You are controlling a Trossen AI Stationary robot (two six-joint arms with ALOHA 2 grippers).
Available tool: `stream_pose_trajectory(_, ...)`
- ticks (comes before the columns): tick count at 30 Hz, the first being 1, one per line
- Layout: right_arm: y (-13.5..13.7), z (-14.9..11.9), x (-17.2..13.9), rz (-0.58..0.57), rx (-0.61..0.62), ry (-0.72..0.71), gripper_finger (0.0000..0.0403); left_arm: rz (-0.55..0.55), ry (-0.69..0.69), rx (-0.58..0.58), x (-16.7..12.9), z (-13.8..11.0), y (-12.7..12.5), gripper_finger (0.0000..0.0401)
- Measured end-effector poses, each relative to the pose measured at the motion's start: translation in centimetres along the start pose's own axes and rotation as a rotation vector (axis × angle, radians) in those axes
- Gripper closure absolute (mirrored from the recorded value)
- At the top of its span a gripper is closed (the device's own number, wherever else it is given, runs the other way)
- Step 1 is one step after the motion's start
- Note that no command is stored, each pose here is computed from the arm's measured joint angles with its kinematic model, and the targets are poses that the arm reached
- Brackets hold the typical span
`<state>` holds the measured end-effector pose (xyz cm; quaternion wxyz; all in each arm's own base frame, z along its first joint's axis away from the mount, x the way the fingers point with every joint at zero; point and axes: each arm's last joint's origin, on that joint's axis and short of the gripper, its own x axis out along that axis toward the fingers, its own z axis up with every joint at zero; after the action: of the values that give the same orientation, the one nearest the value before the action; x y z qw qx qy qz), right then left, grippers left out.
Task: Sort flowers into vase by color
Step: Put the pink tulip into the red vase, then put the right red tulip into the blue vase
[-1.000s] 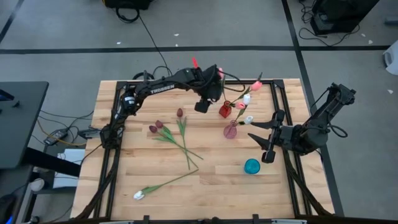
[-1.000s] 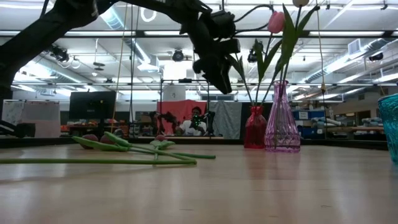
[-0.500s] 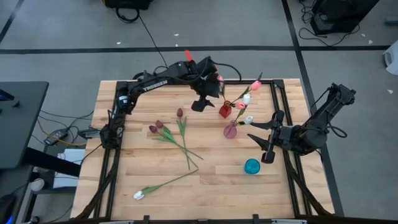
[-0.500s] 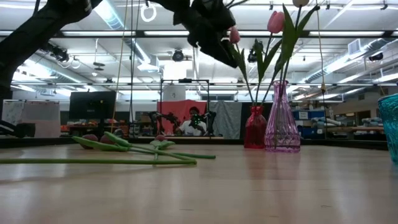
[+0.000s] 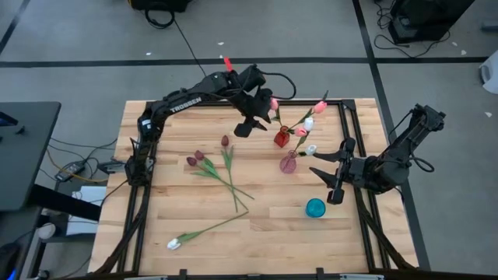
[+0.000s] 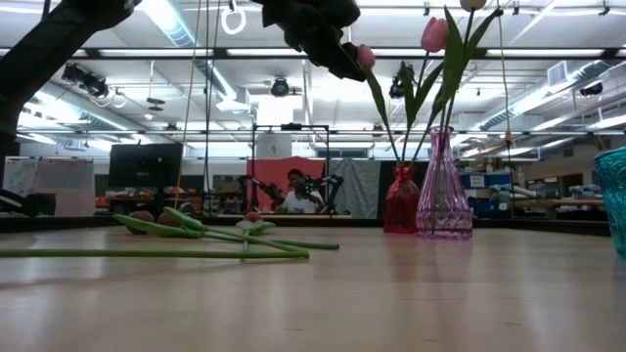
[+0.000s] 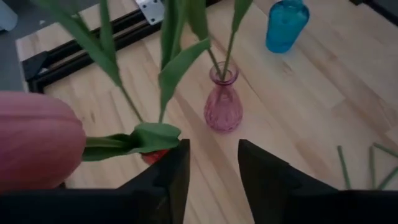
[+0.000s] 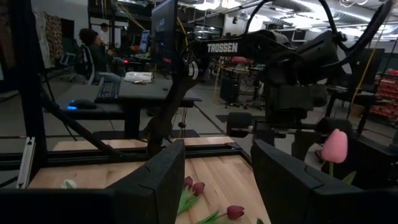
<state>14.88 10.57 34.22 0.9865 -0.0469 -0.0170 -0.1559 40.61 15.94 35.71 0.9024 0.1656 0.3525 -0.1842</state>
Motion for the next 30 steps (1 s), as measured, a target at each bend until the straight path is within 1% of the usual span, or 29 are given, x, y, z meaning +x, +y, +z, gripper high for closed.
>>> stream_pose_trajectory(4,0.0,0.0,0.0,0.007,0.0,-0.001,0.0208,0.037,-0.015,0.011,0.0,0.2,0.3,0.0286)
stream_pose_trajectory(9,0.0,0.0,0.0,0.008,0.0,-0.001,0.0208,0.158,-0.043,0.027,-0.1,0.9,1.2,0.0311)
stream_pose_trajectory(13,0.0,0.0,0.0,0.016,-0.001,-0.003,0.0208,0.239,-0.086,0.057,-0.3,1.4,1.8,0.0322)
stream_pose_trajectory(18,0.0,0.0,0.0,0.016,-0.002,-0.003,0.0208,0.23,-0.183,0.105,0.0,2.4,1.9,0.0323)
stream_pose_trajectory(22,0.0,0.0,0.0,0.017,0.0,-0.003,0.0208,0.254,-0.201,0.114,-0.2,3.2,1.6,0.0323)
stream_pose_trajectory(27,0.0,0.0,0.0,0.014,0.006,-0.002,0.0208,0.257,-0.196,0.1,-2.6,4.5,1.1,0.0323)
stream_pose_trajectory(30,0.0,0.0,0.0,0.005,0.003,-0.001,0.0208,0.245,-0.189,0.128,-4.0,5.1,0.0,0.0324)
